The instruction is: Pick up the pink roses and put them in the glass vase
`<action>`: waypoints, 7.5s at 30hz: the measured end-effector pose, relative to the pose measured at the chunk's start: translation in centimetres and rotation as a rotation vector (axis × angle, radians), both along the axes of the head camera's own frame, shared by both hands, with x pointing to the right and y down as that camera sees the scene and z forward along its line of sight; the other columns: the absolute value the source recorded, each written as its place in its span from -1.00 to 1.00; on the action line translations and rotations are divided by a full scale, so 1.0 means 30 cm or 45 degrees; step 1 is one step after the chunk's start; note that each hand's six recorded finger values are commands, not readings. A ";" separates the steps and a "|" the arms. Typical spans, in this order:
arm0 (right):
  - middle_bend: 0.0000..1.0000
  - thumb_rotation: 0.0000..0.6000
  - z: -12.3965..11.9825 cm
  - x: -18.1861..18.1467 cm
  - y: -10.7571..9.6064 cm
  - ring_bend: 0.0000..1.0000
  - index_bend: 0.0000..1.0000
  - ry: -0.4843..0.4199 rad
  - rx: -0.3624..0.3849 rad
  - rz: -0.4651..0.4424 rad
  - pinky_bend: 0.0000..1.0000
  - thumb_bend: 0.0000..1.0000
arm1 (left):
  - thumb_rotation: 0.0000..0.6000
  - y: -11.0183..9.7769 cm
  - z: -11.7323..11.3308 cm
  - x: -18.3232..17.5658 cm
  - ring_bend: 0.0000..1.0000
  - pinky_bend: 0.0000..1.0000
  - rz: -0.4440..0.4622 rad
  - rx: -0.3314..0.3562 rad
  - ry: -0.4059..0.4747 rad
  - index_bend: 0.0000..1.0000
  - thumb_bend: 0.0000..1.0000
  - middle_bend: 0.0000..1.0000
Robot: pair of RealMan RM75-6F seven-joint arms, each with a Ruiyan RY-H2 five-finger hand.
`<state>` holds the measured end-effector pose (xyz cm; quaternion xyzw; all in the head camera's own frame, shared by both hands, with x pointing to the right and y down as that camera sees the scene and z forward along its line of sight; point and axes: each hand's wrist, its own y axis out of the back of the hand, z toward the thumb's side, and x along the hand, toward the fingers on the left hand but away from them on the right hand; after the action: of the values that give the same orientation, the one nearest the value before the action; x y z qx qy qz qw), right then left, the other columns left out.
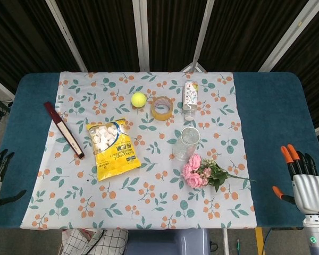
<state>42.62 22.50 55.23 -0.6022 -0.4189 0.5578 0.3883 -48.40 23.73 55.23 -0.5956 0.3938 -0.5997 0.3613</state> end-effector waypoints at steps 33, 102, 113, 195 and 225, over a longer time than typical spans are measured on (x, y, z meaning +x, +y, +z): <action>-0.80 1.00 0.317 -0.494 -0.087 -0.82 -0.98 -0.220 -0.408 -0.320 -1.00 -0.61 | 1.00 -0.002 0.016 0.022 -1.00 -1.00 0.033 -0.084 0.093 -1.00 -1.00 -1.00; -0.01 1.00 -0.264 -0.494 -0.709 0.01 -0.08 -2.066 0.429 0.497 -0.23 -0.28 | 1.00 -0.021 0.044 0.025 -1.00 -1.00 -0.011 -0.126 0.115 -1.00 -1.00 -1.00; -0.01 1.00 -0.128 -0.670 -0.771 0.01 -0.08 -2.087 0.367 0.505 -0.23 -0.28 | 1.00 -0.019 0.039 0.013 -1.00 -1.00 -0.026 -0.140 0.137 -1.00 -1.00 -1.00; -0.03 1.00 0.241 -0.780 -0.486 -0.12 -0.28 -1.902 0.082 0.706 -0.53 -0.28 | 1.00 -0.013 0.040 0.018 -1.00 -1.00 -0.011 -0.188 0.172 -1.00 -1.00 -1.00; -1.00 1.00 0.253 -0.743 -0.429 -1.00 -1.00 -1.768 -0.080 0.566 -1.00 -0.29 | 1.00 -0.012 0.038 0.017 -1.00 -1.00 -0.019 -0.190 0.180 -1.00 -1.00 -1.00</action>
<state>20.34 9.62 62.81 -0.7288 -0.6648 0.1246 -0.1067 -47.88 23.36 56.38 -0.6587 0.3771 -0.5865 0.2827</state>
